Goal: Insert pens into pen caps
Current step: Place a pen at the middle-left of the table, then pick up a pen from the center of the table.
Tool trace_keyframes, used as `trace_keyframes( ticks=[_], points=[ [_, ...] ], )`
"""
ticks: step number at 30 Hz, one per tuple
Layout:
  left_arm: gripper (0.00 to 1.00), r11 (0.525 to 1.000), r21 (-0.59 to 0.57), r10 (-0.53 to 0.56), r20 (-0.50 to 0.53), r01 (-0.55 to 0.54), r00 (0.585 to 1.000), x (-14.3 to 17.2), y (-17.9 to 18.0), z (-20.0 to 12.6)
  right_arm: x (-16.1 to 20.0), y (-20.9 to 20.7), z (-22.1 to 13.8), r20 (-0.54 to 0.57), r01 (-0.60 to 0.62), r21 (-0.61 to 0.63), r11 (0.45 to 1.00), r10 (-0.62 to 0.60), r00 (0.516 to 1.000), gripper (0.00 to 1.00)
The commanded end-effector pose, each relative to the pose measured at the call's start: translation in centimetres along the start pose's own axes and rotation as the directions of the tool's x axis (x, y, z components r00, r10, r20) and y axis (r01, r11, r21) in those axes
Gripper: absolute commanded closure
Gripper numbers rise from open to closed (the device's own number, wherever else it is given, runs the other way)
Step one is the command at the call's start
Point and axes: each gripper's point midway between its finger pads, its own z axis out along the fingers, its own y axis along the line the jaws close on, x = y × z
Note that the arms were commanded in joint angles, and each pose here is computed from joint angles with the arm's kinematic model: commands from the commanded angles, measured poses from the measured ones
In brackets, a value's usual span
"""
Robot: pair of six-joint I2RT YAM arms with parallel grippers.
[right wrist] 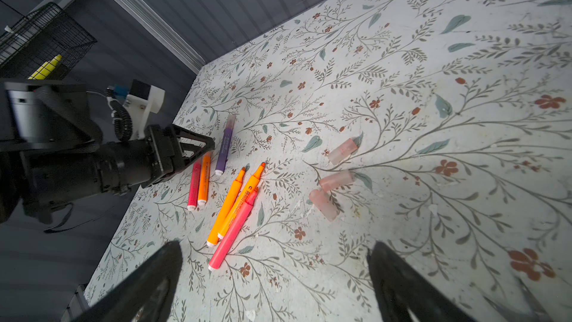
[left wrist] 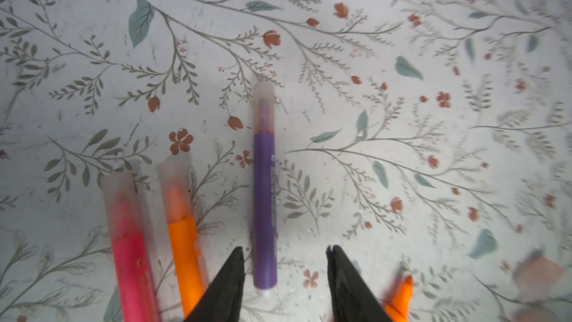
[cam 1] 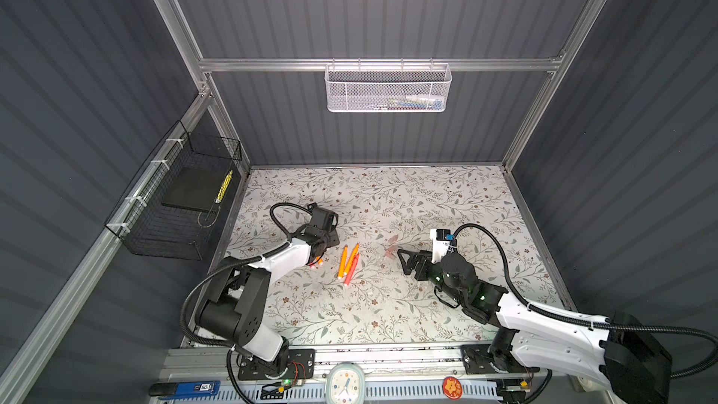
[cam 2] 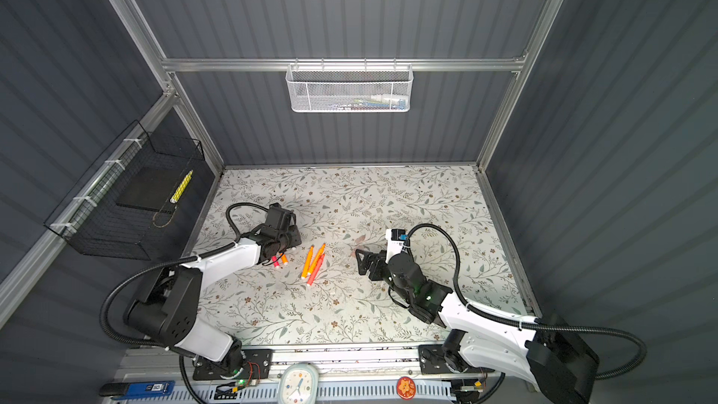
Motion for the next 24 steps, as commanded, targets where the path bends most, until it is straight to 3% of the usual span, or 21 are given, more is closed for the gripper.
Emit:
trace_keyframes(
  ticks=[1, 9, 24],
  points=[
    [0.53, 0.995, 0.096, 0.04, -0.023, -0.038, 0.999, 2.2, -1.9, -1.6, -1.1, 0.3, -0.1, 0.03, 0.005, 0.006, 1.0, -0.005, 1.0, 0.04],
    [0.55, 0.978, 0.164, 0.145, -0.112, -0.126, 0.983, 7.9, -4.0, -2.5, -0.9, 0.3, -0.2, 0.023, 0.001, -0.001, 1.0, -0.001, 1.0, 0.04],
    [0.58, 0.981, 0.115, 0.175, -0.158, -0.157, 0.972, 10.0, -2.3, -1.4, -0.8, 0.4, -0.2, 0.017, -0.017, -0.008, 1.0, 0.018, 1.0, 0.05]
  ],
)
